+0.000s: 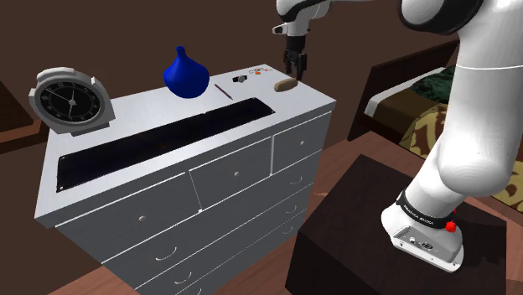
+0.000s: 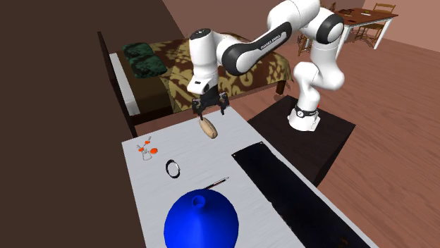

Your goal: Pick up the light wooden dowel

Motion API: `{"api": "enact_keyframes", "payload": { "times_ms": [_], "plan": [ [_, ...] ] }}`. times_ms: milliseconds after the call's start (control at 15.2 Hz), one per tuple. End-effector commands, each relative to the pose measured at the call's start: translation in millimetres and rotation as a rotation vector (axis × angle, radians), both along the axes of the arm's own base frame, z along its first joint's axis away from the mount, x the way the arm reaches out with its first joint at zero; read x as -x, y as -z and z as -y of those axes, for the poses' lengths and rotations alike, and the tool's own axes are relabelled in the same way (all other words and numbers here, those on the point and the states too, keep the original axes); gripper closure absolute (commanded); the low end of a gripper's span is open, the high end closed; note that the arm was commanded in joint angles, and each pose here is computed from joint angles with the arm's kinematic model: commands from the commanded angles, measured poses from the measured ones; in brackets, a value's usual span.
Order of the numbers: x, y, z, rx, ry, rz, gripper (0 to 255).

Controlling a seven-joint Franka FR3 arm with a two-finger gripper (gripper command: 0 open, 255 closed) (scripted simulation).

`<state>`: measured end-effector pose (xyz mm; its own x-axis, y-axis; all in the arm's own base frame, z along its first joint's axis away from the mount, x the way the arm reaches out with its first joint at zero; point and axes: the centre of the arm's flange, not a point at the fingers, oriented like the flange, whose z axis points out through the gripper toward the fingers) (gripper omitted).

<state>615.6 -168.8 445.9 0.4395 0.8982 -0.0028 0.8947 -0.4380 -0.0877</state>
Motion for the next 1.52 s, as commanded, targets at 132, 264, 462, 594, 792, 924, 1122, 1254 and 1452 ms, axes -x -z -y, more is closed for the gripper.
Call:
{"api": "enact_keyframes", "payload": {
  "times_ms": [132, 264, 462, 594, 792, 924, 1122, 1254, 1452],
  "plan": [
    [-30, 14, -1, -0.008, -0.077, -0.005, 0],
    [-30, 24, -1, -0.008, -0.077, -0.005, 0],
    [-30, 40, -1, -0.008, -0.077, -0.005, 0],
    [-30, 48, -1, -0.007, -0.077, -0.005, 0],
    [-31, 49, -1, -0.008, -0.077, -0.005, 255],
    [-31, 49, -1, -0.008, -0.077, -0.005, 255],
    [-31, 48, -1, -0.008, -0.077, -0.005, 255],
    [-31, 48, -1, -0.008, -0.077, -0.005, 255],
    [-30, 38, -1, -0.007, -0.077, -0.005, 255]
  ]
}}
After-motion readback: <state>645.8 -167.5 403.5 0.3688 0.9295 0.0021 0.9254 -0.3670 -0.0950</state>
